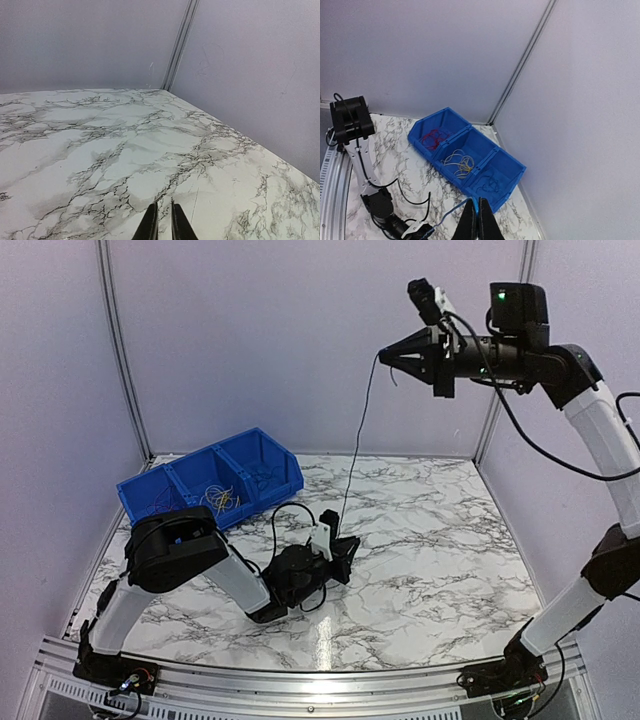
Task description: Untangle the cables
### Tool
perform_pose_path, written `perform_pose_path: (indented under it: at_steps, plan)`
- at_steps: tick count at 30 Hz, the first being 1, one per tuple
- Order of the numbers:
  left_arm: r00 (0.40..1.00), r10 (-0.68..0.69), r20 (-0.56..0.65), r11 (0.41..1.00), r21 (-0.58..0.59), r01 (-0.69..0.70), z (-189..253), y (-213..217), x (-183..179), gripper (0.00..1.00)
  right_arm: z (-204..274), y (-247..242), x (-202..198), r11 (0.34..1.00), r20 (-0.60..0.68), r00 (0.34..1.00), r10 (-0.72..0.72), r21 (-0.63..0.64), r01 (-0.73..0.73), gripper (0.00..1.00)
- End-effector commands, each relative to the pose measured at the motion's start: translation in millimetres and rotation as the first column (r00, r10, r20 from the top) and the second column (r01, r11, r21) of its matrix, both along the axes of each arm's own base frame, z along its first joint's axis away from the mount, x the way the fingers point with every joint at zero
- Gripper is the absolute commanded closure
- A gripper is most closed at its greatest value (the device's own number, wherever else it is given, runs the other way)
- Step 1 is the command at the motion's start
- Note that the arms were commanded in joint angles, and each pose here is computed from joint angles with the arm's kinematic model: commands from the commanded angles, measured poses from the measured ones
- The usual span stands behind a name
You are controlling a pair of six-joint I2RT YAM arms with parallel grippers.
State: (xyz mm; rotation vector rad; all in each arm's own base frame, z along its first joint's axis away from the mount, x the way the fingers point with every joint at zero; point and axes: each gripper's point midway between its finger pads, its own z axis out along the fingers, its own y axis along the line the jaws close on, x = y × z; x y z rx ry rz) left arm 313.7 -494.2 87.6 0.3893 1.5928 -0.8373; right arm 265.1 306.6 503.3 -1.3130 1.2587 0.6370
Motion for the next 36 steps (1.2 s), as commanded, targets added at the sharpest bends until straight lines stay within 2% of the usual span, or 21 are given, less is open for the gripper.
perform_pose_path:
  at_steps: [1, 9, 19, 23, 26, 28, 29, 33, 36]
  plan:
    - [0.999, -0.014, -0.036, 1.0, -0.004, 0.014, -20, 6, -9, 0.92, 64, -39, -3, 0.988, 0.099, 0.992, -0.073, 0.144, 0.058, 1.0]
    - [0.997, -0.017, -0.076, 1.0, 0.007, 0.017, -39, 18, -19, 0.94, 130, -92, -6, 0.944, 0.221, 0.946, -0.239, 0.282, 0.172, 1.0]
    - [0.996, 0.032, -0.082, 0.999, 0.044, -0.028, -38, 52, -28, 0.94, 121, -121, 37, 0.883, 0.16, 0.897, -0.411, 0.315, 0.348, 1.0]
    - [0.996, 0.045, -0.076, 0.999, 0.022, -0.043, -27, 75, -37, 1.0, 113, -136, 56, 0.839, 0.138, 0.854, -0.501, 0.322, 0.44, 1.0]
    - [0.997, 0.046, -0.058, 0.999, -0.001, -0.046, -6, 91, -44, 1.0, 79, -139, 81, 0.816, 0.1, 0.828, -0.552, 0.271, 0.511, 1.0]
    - [0.999, 0.027, -0.039, 1.0, 0.006, -0.027, 9, 97, -50, 1.0, 36, -138, 101, 0.81, 0.053, 0.819, -0.571, 0.199, 0.552, 1.0]
    - [0.998, 0.018, -0.053, 0.998, 0.059, -0.015, 25, 101, -51, 1.0, -7, -137, 118, 0.803, 0.008, 0.808, -0.589, 0.124, 0.583, 1.0]
    - [0.992, 0.04, -0.118, 0.983, 0.183, -0.017, 41, 108, -37, 1.0, -85, -130, 134, 0.815, -0.088, 0.812, -0.578, -0.004, 0.579, 1.0]
    - [0.98, 0.077, -0.184, 0.968, 0.248, -0.029, 60, 116, -13, 1.0, -133, -125, 136, 0.828, -0.156, 0.814, -0.56, -0.081, 0.554, 1.0]
